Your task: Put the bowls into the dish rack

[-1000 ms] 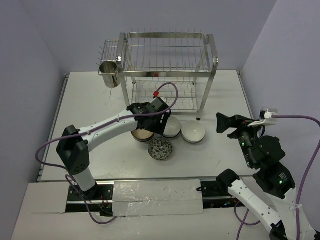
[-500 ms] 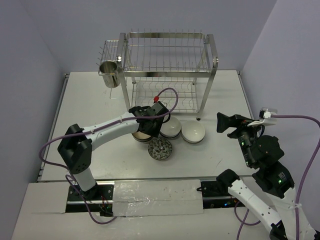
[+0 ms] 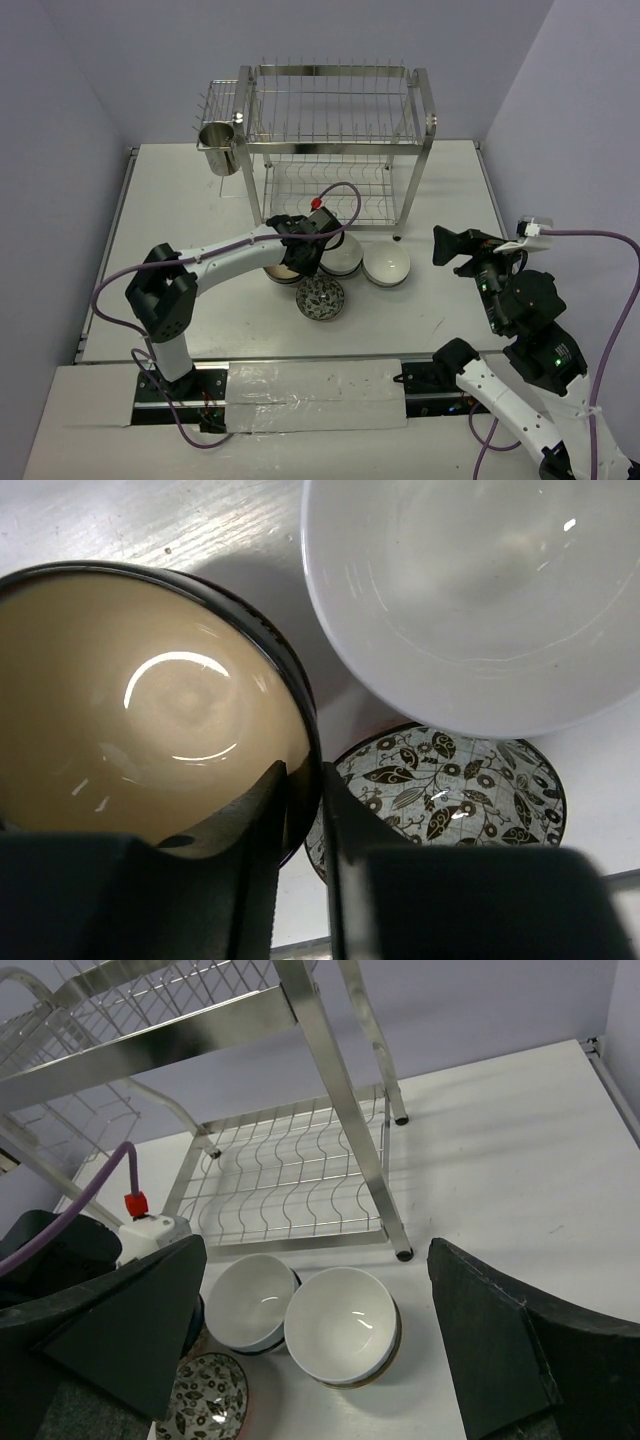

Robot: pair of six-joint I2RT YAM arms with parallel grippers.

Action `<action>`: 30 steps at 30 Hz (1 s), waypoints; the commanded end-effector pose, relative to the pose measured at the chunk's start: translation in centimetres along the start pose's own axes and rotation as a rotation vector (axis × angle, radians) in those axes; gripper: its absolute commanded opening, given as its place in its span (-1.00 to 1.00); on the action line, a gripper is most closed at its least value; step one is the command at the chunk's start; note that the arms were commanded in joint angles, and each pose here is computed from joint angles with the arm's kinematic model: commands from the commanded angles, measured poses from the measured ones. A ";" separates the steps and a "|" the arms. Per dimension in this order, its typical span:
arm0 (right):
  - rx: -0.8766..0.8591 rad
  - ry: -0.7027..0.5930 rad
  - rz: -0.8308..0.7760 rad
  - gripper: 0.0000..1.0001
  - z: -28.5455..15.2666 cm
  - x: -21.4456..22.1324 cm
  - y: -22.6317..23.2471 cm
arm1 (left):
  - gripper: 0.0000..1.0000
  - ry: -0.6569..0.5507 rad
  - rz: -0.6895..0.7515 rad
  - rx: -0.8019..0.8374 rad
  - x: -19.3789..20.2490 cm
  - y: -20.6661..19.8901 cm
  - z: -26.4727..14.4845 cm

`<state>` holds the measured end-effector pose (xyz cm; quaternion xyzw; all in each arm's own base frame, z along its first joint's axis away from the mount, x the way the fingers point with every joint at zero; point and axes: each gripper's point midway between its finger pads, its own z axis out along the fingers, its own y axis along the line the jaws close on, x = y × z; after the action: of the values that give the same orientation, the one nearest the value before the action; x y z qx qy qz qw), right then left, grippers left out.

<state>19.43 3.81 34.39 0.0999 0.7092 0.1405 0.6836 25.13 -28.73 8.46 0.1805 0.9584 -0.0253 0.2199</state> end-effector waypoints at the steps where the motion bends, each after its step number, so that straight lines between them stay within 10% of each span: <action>1: 0.005 -0.027 0.006 0.98 -0.1 -0.6 -0.1 | -0.58 -0.027 -0.012 0.005 -1.1 -0.3 -0.6; 7: 0.017 -0.040 -0.008 0.98 -0.2 -0.9 -0.4 | -1.00 -0.044 -0.011 0.019 -2.1 -0.5 -1.9; 17: 0.005 -0.040 -0.008 0.97 -0.2 -1.1 -0.1 | -1.00 -0.175 -0.058 0.069 -6.6 -0.4 -9.4; 30: -0.011 -0.056 -0.027 0.95 -0.3 -1.9 0.2 | -0.99 -0.798 -0.232 0.667 -17.2 -3.2 -35.0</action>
<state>19.35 3.32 34.48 0.0919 0.7081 0.1232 0.6892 25.23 -32.91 35.93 0.1316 0.8573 -0.2915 0.4034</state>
